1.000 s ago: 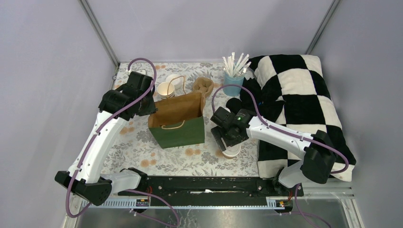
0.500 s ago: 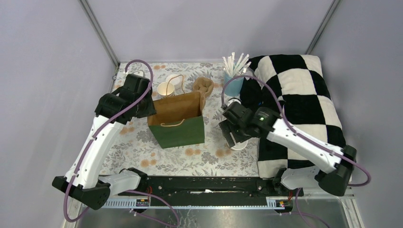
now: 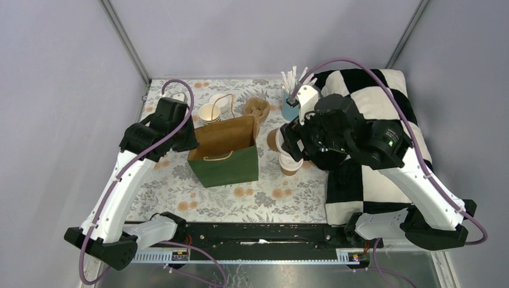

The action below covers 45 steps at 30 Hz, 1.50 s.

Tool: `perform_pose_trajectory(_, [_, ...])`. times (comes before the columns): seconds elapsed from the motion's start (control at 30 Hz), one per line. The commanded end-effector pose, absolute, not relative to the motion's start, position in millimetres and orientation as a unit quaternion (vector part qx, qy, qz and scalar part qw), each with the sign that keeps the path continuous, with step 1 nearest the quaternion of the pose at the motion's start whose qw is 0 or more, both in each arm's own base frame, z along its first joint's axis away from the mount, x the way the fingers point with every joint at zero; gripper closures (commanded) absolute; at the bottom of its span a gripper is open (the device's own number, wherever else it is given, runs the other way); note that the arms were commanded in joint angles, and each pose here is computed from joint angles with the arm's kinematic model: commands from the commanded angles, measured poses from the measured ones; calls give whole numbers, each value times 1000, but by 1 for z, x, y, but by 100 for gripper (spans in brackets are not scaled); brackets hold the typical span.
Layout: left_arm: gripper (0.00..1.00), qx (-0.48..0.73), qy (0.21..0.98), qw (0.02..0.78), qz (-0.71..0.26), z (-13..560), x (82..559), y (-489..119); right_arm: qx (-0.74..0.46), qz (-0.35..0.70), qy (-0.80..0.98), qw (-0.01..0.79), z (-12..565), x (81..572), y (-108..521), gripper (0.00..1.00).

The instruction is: Pack the takeout coffee

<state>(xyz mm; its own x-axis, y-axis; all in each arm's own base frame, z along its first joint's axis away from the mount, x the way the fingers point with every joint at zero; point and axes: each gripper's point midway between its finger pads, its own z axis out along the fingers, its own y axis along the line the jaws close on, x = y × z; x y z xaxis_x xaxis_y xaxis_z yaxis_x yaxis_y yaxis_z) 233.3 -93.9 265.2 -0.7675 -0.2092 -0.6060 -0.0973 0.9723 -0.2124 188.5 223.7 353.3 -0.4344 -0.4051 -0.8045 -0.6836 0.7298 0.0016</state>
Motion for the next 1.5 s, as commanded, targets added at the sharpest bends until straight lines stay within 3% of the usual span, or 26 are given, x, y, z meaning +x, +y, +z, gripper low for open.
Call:
perform_pose_trajectory(0.0, [100, -45, 919, 359, -155, 280, 227, -112, -393, 205, 768, 462, 393, 189, 250, 33])
perform_pose_trajectory(0.23, [100, 19, 891, 379, -249, 303, 199, -135, -426, 242, 736, 467, 418, 184, 272, 35])
perform_pose_trajectory(0.5, [100, 44, 901, 365, -229, 295, 190, -128, -468, 282, 705, 452, 428, 160, 288, 38])
perform_pose_trajectory(1.1, [100, 79, 900, 372, -212, 285, 180, -120, -598, 166, 667, 412, 367, 191, 330, 37])
perform_pose_trajectory(1.47, [100, 32, 892, 417, -170, 294, 199, -103, -617, 135, 686, 362, 339, 186, 318, 40])
